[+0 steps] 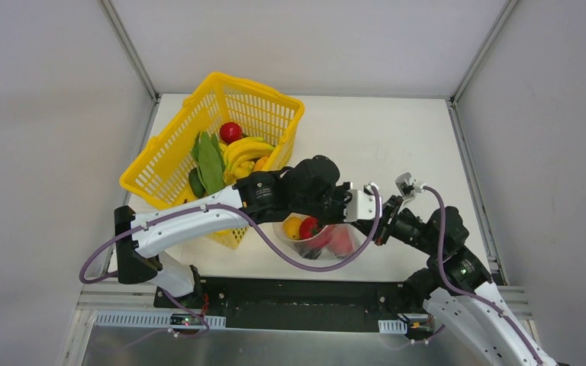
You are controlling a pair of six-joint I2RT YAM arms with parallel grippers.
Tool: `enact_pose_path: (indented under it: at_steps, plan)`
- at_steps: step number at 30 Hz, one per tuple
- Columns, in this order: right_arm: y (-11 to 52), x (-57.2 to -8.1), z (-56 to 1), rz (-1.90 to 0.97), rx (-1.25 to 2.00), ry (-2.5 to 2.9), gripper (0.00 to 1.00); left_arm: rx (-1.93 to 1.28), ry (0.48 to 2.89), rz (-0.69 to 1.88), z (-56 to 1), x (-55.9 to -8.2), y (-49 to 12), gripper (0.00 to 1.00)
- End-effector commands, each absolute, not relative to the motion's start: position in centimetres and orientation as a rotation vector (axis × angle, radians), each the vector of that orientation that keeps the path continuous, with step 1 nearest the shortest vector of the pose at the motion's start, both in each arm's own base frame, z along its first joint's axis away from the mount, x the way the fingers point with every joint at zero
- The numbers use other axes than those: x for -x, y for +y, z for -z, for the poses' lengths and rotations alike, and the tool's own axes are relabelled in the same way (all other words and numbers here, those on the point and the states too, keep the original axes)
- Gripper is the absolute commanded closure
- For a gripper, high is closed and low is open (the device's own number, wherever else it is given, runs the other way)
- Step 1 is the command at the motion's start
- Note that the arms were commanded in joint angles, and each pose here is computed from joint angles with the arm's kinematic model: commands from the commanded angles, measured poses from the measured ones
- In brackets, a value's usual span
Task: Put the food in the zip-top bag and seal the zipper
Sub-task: Zip the zipper food storage bag at the center of the board.
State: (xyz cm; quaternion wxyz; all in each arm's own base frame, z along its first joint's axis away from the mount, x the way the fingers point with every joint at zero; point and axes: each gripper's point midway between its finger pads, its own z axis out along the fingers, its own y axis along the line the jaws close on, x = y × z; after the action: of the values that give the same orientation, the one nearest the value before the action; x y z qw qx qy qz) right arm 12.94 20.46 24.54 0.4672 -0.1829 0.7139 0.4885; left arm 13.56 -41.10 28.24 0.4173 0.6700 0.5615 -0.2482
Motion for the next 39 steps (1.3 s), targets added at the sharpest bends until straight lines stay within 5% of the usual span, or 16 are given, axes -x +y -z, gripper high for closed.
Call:
enact_pose_path:
  at_steps: [1,14,18,21,34,39]
  plan:
    - [20.1,-12.6,-27.4,-1.203,0.456,1.627,1.0,-1.641,1.429,0.586,-29.8,-13.6,-39.6,1.0]
    - [20.9,-11.5,-25.9,-1.236,0.587,1.643,0.99,-1.614,1.457,0.624,-29.4,-13.1,-39.1,1.0]
    - [20.9,-11.2,-25.8,-1.19,0.68,1.618,0.63,-1.638,1.435,0.661,-30.0,-12.6,-39.3,1.0]
    - [20.8,-11.0,-26.6,-1.147,0.762,1.55,0.56,-1.658,1.442,0.674,-30.1,-12.4,-39.4,1.0]
    - [21.2,-11.1,-26.7,-1.064,0.938,1.478,0.6,-1.712,1.436,0.759,-30.1,-11.1,-39.9,1.0]
    - [21.4,-11.2,-26.5,-1.063,0.957,1.469,0.76,-1.722,1.437,0.772,-30.0,-10.9,-40.1,1.0]
